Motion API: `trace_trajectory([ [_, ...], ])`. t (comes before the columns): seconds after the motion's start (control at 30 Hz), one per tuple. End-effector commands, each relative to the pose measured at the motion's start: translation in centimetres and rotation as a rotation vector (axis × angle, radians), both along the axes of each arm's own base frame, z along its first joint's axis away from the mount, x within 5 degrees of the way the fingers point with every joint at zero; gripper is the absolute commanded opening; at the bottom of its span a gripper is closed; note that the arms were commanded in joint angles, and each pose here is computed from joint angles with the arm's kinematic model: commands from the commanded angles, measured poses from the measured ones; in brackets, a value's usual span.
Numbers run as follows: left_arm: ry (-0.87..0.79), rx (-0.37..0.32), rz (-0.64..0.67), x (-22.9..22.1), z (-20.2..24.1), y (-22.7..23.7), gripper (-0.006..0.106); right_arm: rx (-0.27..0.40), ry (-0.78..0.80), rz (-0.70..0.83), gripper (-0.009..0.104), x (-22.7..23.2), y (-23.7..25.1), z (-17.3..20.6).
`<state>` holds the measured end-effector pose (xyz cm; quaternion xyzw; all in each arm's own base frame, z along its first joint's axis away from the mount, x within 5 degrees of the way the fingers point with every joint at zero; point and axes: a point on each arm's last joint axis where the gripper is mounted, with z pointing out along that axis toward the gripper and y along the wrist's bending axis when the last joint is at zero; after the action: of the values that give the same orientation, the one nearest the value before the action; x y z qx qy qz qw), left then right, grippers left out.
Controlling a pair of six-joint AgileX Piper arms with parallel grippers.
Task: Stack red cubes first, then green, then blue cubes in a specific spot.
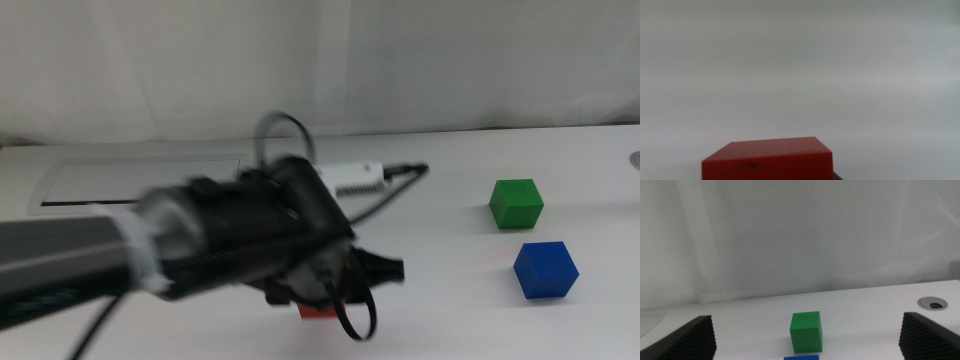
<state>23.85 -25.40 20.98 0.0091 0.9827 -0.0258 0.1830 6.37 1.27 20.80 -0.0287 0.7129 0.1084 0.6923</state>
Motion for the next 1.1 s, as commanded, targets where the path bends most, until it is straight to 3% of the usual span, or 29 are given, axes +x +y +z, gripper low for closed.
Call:
trace_trajectory([
  [0.0, 0.029, 0.028, 0.047, -0.3, -1.7, -0.6, -0.003, -0.004, 0.029, -0.007, 0.103, 0.0, 0.0, -1.3],
  [0.17, 0.085, 0.056, 0.067, -0.1, -3.9, -0.9, -0.003, -0.003, 0.036, -0.006, 0.103, 0.0, 0.0, -1.4],
  [0.53, 0.155, 0.046, 0.111, -0.3, -6.0, -1.5, -0.003, -0.003, 0.036, -0.006, 0.103, 0.0, 0.0, -1.4],
  [0.6, 0.146, 0.031, 0.085, -0.1, -6.2, -1.7, 0.03, -0.003, 0.036, -0.006, 0.103, 0.0, 0.0, -1.4],
  [0.77, 0.143, 0.041, 0.032, -0.1, -6.1, -1.7, 0.093, -0.003, 0.036, -0.006, 0.103, 0.0, 0.0, -1.4],
  [1.07, 0.003, 0.015, -0.18, 1.3, -1.0, -1.6, 0.093, -0.003, 0.036, -0.006, 0.103, 0.0, 0.0, -1.4],
])
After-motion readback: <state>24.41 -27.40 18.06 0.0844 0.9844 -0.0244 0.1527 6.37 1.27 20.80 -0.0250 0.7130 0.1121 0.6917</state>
